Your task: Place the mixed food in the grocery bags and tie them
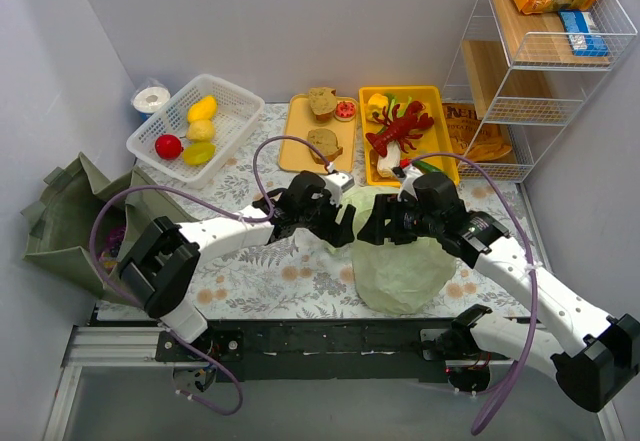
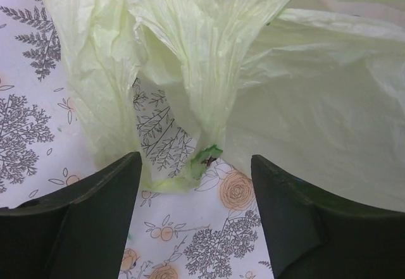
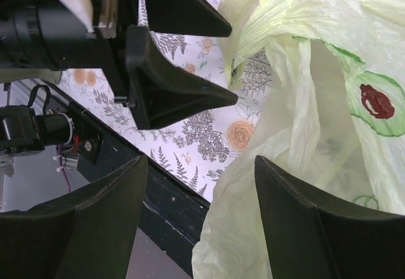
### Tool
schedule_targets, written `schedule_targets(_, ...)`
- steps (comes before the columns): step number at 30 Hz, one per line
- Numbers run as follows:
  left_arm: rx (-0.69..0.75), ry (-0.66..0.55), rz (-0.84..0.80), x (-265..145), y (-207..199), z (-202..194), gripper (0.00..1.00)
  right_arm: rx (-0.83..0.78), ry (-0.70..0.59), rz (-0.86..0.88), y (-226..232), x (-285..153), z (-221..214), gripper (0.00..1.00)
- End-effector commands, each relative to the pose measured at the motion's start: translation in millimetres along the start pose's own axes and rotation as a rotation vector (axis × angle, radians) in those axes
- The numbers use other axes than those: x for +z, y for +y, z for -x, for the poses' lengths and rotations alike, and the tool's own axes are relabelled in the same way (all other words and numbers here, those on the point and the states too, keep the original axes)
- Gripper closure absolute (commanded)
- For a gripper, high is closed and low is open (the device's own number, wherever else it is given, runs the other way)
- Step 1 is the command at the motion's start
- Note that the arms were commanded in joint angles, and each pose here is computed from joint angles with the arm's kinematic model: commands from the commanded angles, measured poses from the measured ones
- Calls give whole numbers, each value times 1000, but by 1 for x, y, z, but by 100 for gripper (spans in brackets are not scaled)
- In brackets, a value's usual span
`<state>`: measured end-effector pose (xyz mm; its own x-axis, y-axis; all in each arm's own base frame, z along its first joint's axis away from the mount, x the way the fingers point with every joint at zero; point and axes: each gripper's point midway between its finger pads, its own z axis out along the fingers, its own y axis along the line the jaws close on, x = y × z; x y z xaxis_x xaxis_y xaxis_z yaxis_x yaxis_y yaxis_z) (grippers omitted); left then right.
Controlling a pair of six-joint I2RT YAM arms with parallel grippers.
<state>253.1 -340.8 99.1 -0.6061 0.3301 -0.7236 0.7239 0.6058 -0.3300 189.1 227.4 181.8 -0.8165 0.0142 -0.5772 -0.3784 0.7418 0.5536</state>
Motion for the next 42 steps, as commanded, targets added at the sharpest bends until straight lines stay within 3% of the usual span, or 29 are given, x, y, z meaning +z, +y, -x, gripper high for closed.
schedule_targets(1, -43, -62, -52, 5, -14, 23, 36, -73, -92, 21, 16, -22, 26, 24)
schedule_targets(11, -69, -100, -128, 6, -28, 33, 79, -98, -111, -127, -2, -37, 38, 22)
schedule_targets(18, -75, -107, -140, 1, -32, 33, 100, -84, -67, -195, -26, -24, 19, 23)
schedule_targets(24, -39, -143, -107, -16, -33, 51, 100, -61, -8, -150, -33, 0, -5, 28)
schedule_targets(26, -35, -158, -88, -23, -32, 58, 100, -58, 3, -125, -31, 7, -9, 37)
schedule_targets(30, -23, -214, -36, -41, -28, 77, 100, -93, 36, -61, -21, 20, -17, 67)
schedule_targets(33, -44, -252, -25, -53, -23, 92, 100, -165, 75, 35, 2, 29, -22, 78)
schedule_targets(37, -114, -346, 26, -77, 0, 123, 100, -245, 168, 84, 23, 43, -42, 83)
schedule_targets(42, -218, -445, 133, -110, 61, 144, 100, -335, 311, 122, 41, 56, -86, 87)
